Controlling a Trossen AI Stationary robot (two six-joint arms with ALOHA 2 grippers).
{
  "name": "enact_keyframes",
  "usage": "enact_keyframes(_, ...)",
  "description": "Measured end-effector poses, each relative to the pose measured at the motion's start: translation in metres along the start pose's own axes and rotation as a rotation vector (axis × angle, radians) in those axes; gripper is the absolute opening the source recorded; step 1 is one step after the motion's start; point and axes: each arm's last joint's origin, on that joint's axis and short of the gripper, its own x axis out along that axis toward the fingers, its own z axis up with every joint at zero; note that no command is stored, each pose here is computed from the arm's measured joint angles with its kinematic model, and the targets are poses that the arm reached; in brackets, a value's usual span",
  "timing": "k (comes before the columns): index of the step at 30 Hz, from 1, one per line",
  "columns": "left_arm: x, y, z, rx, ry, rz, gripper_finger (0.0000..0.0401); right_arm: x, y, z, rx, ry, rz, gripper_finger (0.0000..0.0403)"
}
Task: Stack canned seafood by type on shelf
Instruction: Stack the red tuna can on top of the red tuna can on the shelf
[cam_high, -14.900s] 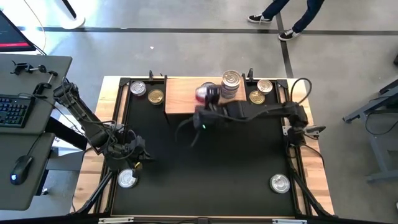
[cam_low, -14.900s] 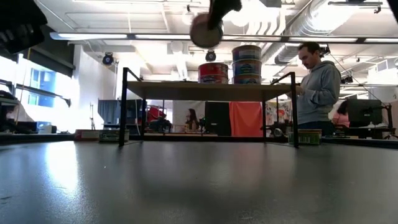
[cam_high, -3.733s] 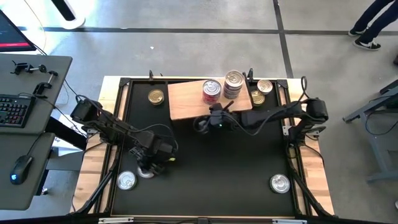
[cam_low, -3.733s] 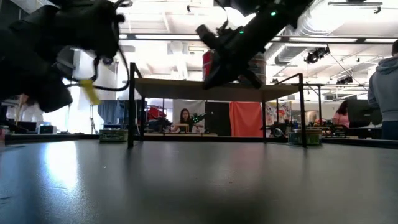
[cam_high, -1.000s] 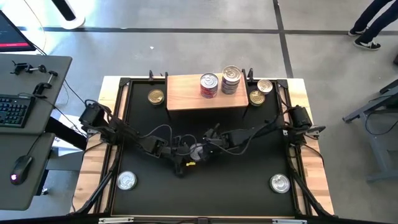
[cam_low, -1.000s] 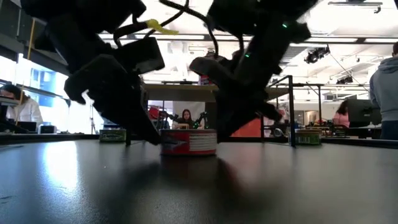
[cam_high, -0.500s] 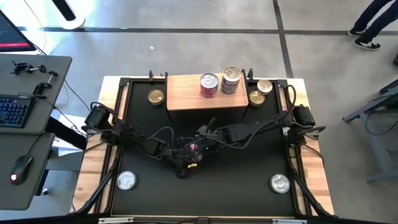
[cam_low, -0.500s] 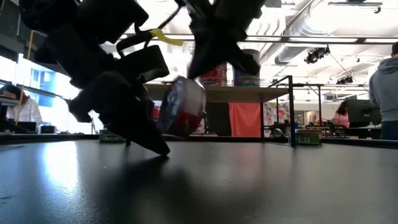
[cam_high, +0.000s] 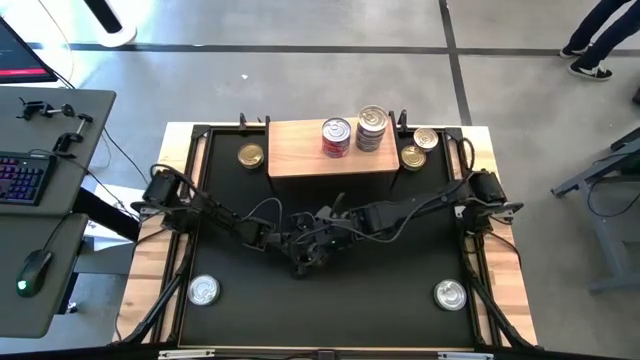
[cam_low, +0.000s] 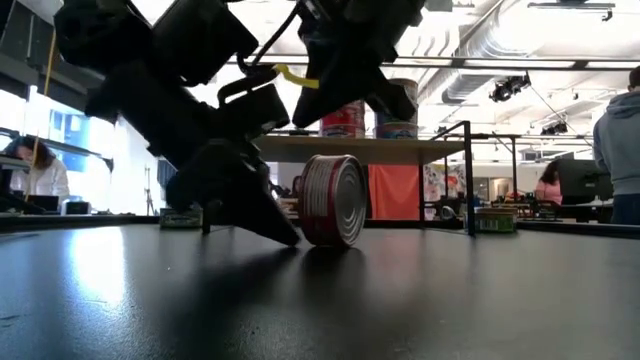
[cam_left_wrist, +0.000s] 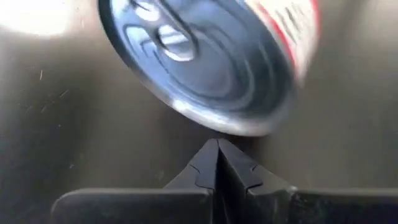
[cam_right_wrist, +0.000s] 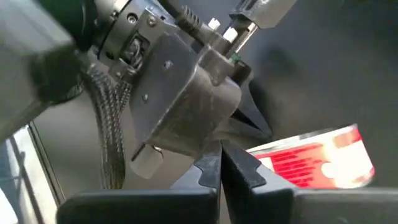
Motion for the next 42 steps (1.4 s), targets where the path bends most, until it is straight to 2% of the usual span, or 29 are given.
enact_keyframes(3,-0.016,0.006,0.002,0.038,0.078,0.012,0.0000,-0.023,0.002,0.006,-0.085,-0.043,0.020,0.0000)
enact_keyframes(6,-0.031,0.013,-0.001,0.026,0.152,0.034,0.0000,-0.050,0.004,0.012,-0.292,-0.067,0.060,0.0000)
enact_keyframes(9,-0.047,0.019,-0.008,-0.060,0.143,0.030,0.0000,-0.059,-0.006,0.017,-0.516,-0.008,0.054,0.0008)
enact_keyframes(11,-0.060,0.020,-0.015,-0.164,0.128,0.022,0.0000,-0.059,-0.015,0.021,-0.634,0.076,0.085,0.0027)
enact_keyframes(14,-0.081,0.018,-0.026,-0.325,0.101,0.003,0.0000,-0.050,-0.029,0.026,-0.765,0.195,0.158,0.0078)
enact_keyframes(17,-0.104,0.012,-0.025,-0.466,0.024,-0.022,0.0000,-0.041,-0.042,0.030,-0.892,0.236,0.119,0.0144)
enact_keyframes(22,-0.132,0.003,-0.011,-0.524,-0.141,-0.063,0.0000,-0.037,-0.052,0.038,-1.047,0.219,0.021,0.0255)
enact_keyframes(26,-0.140,0.004,-0.006,-0.581,-0.219,-0.022,0.0000,-0.029,-0.056,0.036,-1.118,0.270,0.027,0.0312)
enact_keyframes(30,-0.139,0.004,-0.005,-0.656,-0.253,0.002,0.0000,-0.013,-0.057,0.030,-1.224,0.314,0.038,0.0326)
enact_keyframes(35,-0.141,0.002,0.005,-0.730,-0.333,-0.056,0.0000,0.003,-0.056,0.030,-1.323,0.283,-0.035,0.0328)
enact_keyframes(42,-0.143,0.001,0.008,-0.734,-0.362,-0.077,0.0000,0.026,-0.059,0.021,-1.384,0.349,0.025,0.0320)
